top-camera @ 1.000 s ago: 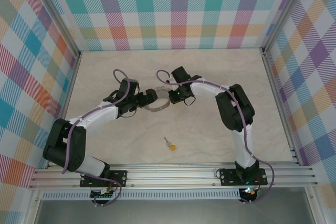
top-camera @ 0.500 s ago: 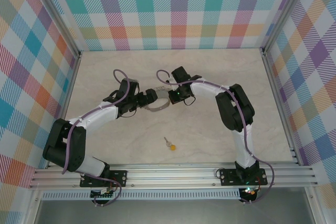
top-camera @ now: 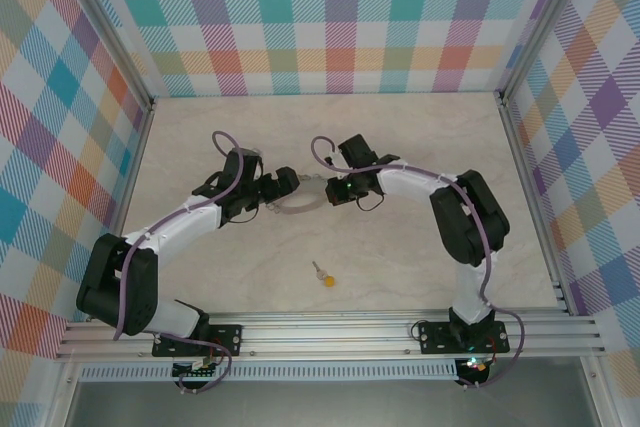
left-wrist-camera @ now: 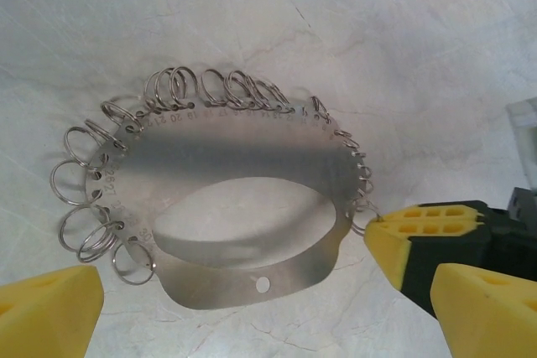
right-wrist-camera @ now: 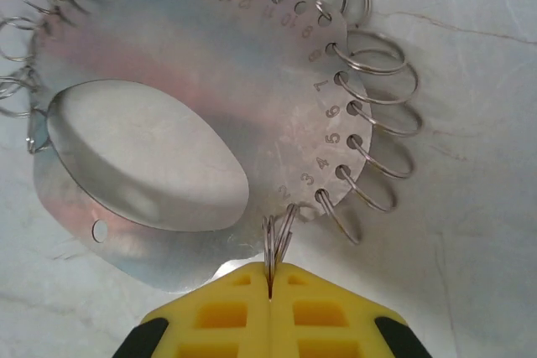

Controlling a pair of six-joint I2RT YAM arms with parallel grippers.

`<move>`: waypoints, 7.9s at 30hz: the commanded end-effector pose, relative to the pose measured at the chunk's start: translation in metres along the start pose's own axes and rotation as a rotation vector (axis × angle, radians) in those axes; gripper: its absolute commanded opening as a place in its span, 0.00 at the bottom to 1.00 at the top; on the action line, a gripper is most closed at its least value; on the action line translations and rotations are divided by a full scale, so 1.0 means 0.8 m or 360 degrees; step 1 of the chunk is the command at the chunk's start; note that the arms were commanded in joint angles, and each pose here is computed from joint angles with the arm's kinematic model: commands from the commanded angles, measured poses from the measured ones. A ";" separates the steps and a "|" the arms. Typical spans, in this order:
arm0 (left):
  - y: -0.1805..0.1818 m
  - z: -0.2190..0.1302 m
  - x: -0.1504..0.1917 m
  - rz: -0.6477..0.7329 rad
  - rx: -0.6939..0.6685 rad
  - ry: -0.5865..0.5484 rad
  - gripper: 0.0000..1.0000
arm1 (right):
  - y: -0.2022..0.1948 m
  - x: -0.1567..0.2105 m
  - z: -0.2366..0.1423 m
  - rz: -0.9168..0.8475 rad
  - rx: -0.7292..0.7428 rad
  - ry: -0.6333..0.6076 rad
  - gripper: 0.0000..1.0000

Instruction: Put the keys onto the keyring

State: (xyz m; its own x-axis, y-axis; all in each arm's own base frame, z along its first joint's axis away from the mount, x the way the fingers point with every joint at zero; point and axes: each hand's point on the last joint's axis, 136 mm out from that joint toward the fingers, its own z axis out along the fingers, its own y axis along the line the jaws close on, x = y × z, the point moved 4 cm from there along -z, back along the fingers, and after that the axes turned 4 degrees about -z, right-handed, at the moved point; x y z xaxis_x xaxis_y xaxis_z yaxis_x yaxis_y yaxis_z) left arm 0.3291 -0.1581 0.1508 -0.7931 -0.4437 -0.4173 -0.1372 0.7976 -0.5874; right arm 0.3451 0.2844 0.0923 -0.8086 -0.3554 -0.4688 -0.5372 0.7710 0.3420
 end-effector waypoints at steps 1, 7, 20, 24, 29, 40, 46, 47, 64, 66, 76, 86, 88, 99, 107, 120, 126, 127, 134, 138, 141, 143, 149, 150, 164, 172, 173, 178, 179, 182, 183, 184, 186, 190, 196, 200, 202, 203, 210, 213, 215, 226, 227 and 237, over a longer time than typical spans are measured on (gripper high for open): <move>0.000 -0.009 -0.002 0.0013 0.0028 0.0003 1.00 | 0.013 -0.026 -0.032 0.0007 -0.0073 -0.0184 0.00; -0.012 -0.019 -0.007 0.0064 0.0064 -0.0003 1.00 | 0.019 -0.049 -0.077 -0.0050 -0.0092 -0.0367 0.00; -0.077 -0.058 -0.039 0.0304 0.0313 -0.0045 0.95 | 0.042 -0.076 -0.193 -0.0322 -0.0385 -0.0716 0.00; -0.113 -0.073 -0.050 0.0403 0.0504 -0.0050 0.85 | 0.051 -0.072 -0.225 -0.0389 -0.0610 -0.0783 0.00; -0.159 -0.092 -0.062 0.0509 0.0767 -0.0026 0.64 | 0.063 -0.069 -0.243 -0.0438 -0.0760 -0.0782 0.00; -0.216 -0.091 -0.038 0.0726 0.1029 0.0184 0.37 | 0.071 -0.072 -0.240 -0.0401 -0.0950 -0.0724 0.00; -0.220 -0.080 -0.028 0.0754 0.1029 0.0223 0.32 | 0.069 -0.074 -0.237 -0.0370 -0.0960 -0.0717 0.00; -0.219 -0.079 -0.027 0.0754 0.1026 0.0225 0.32 | 0.068 -0.074 -0.237 -0.0371 -0.0959 -0.0718 0.00; -0.230 -0.069 0.000 0.0791 0.1090 0.0298 0.30 | 0.064 -0.077 -0.236 -0.0342 -0.0959 -0.0733 0.00; -0.230 -0.066 0.002 0.0791 0.1088 0.0304 0.29 | 0.064 -0.077 -0.236 -0.0342 -0.0959 -0.0733 0.00; -0.228 -0.067 -0.008 0.0795 0.1028 0.0180 0.27 | 0.059 -0.076 -0.232 -0.0328 -0.0955 -0.0725 0.00; -0.241 -0.067 0.000 0.0798 0.1163 0.0259 0.21 | 0.057 -0.078 -0.232 -0.0312 -0.0973 -0.0733 0.00; -0.243 -0.068 0.003 0.0802 0.1186 0.0272 0.17 | 0.057 -0.079 -0.230 -0.0310 -0.0976 -0.0731 0.00; -0.257 -0.076 0.012 0.0841 0.1259 0.0286 0.14 | 0.056 -0.081 -0.227 -0.0293 -0.0989 -0.0719 0.00; -0.258 -0.073 0.013 0.0824 0.1252 0.0281 0.23 | 0.052 -0.077 -0.220 -0.0254 -0.0987 -0.0706 0.00; -0.265 -0.063 0.011 0.0784 0.1259 0.0293 0.00 | 0.050 -0.080 -0.211 -0.0149 -0.1051 -0.0713 0.00; -0.263 -0.062 0.005 0.0774 0.1229 0.0213 0.00 | 0.047 -0.082 -0.207 -0.0094 -0.1047 -0.0728 0.00; -0.263 -0.063 0.003 0.0774 0.1221 0.0188 0.00 | 0.046 -0.082 -0.207 -0.0085 -0.1039 -0.0734 0.00; -0.260 -0.073 -0.001 0.0830 0.1219 0.0078 0.00 | 0.044 -0.087 -0.219 -0.0049 -0.0977 -0.0799 0.44; -0.259 -0.080 -0.001 0.0891 0.1215 0.0056 0.00 | 0.027 -0.089 -0.247 -0.0012 -0.0872 -0.0924 0.61; -0.261 -0.086 0.000 0.0937 0.1230 0.0058 0.00 | 0.008 -0.085 -0.270 0.0045 -0.0803 -0.1024 0.64; -0.262 -0.089 0.001 0.0959 0.1244 0.0067 0.00 | 0.000 -0.082 -0.281 0.0063 -0.0784 -0.1060 0.65; -0.268 -0.098 0.005 0.1021 0.1327 0.0085 0.00 | 0.006 -0.071 -0.295 0.0021 -0.0813 -0.1070 0.64; -0.270 -0.099 0.006 0.1035 0.1343 0.0100 0.00 | 0.009 -0.069 -0.295 0.0002 -0.0841 -0.1063 0.62; -0.280 -0.108 0.017 0.1099 0.1465 0.0262 0.00 | 0.031 -0.051 -0.285 -0.0086 -0.1114 -0.0953 0.43; -0.282 -0.110 0.016 0.1098 0.1465 0.0260 0.00 | 0.039 -0.041 -0.283 -0.0089 -0.1142 -0.0938 0.36; -0.282 -0.110 0.016 0.1099 0.1465 0.0260 0.00 | 0.040 -0.040 -0.283 -0.0085 -0.1145 -0.0939 0.35; -0.281 -0.107 0.017 0.1096 0.1461 0.0273 0.00 | 0.043 -0.039 -0.279 -0.0077 -0.1161 -0.0933 0.30; -0.281 -0.107 0.017 0.1097 0.1463 0.0272 0.00 | 0.044 -0.040 -0.279 -0.0081 -0.1164 -0.0934 0.30; -0.281 -0.105 0.018 0.1096 0.1467 0.0280 0.00 | 0.046 -0.043 -0.277 -0.0081 -0.1176 -0.0930 0.30; -0.281 -0.105 0.018 0.1096 0.1467 0.0281 0.00 | 0.048 -0.044 -0.276 -0.0087 -0.1180 -0.0929 0.29; -0.281 -0.104 0.018 0.1095 0.1466 0.0283 0.00 | 0.048 -0.046 -0.275 -0.0088 -0.1184 -0.0927 0.28; -0.281 -0.103 0.018 0.1095 0.1466 0.0285 0.00 | 0.051 -0.048 -0.274 -0.0097 -0.1192 -0.0922 0.25; -0.282 -0.103 0.018 0.1099 0.1470 0.0289 0.00 | 0.055 -0.048 -0.273 -0.0106 -0.1205 -0.0913 0.18; -0.281 -0.100 0.019 0.1098 0.1470 0.0303 0.00 | 0.057 -0.046 -0.275 -0.0113 -0.1211 -0.0916 0.10; -0.281 -0.098 0.019 0.1096 0.1467 0.0308 0.00 | 0.059 -0.048 -0.276 -0.0118 -0.1226 -0.0914 0.20; -0.280 -0.096 0.020 0.1093 0.1467 0.0315 0.00 | 0.061 -0.049 -0.276 -0.0123 -0.1232 -0.0911 0.20; -0.281 -0.096 0.019 0.1092 0.1467 0.0314 0.00 | 0.061 -0.049 -0.276 -0.0125 -0.1233 -0.0911 0.21; -0.281 -0.096 0.019 0.1087 0.1467 0.0315 0.00 | 0.055 -0.048 -0.268 -0.0101 -0.1189 -0.0904 0.35; -0.279 -0.097 0.020 0.1093 0.1457 0.0308 0.00 | 0.047 -0.046 -0.268 -0.0073 -0.1140 -0.0927 0.45; -0.276 -0.096 0.021 0.1099 0.1449 0.0307 0.00 | 0.040 -0.045 -0.273 -0.0053 -0.1112 -0.0959 0.47; -0.279 -0.112 0.026 0.1181 0.1513 0.0316 0.00 | 0.029 -0.032 -0.297 -0.0045 -0.1072 -0.1045 0.45; -0.279 -0.115 0.026 0.1193 0.1523 0.0320 0.00 | 0.030 -0.030 -0.299 -0.0051 -0.1077 -0.1047 0.44; -0.295 -0.146 0.027 0.1287 0.1685 0.0348 0.00 | 0.046 -0.024 -0.318 -0.0053 -0.1199 -0.1076 0.35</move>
State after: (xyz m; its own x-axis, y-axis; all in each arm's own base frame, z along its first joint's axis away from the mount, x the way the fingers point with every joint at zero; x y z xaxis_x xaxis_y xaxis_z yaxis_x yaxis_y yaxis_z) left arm 0.2902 -0.3101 0.3241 -0.6171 0.1666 -0.7691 0.7864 0.1647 -0.5953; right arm 0.2893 0.1858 0.3056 -0.6486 0.1739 -0.7410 -0.7148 0.1953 0.6715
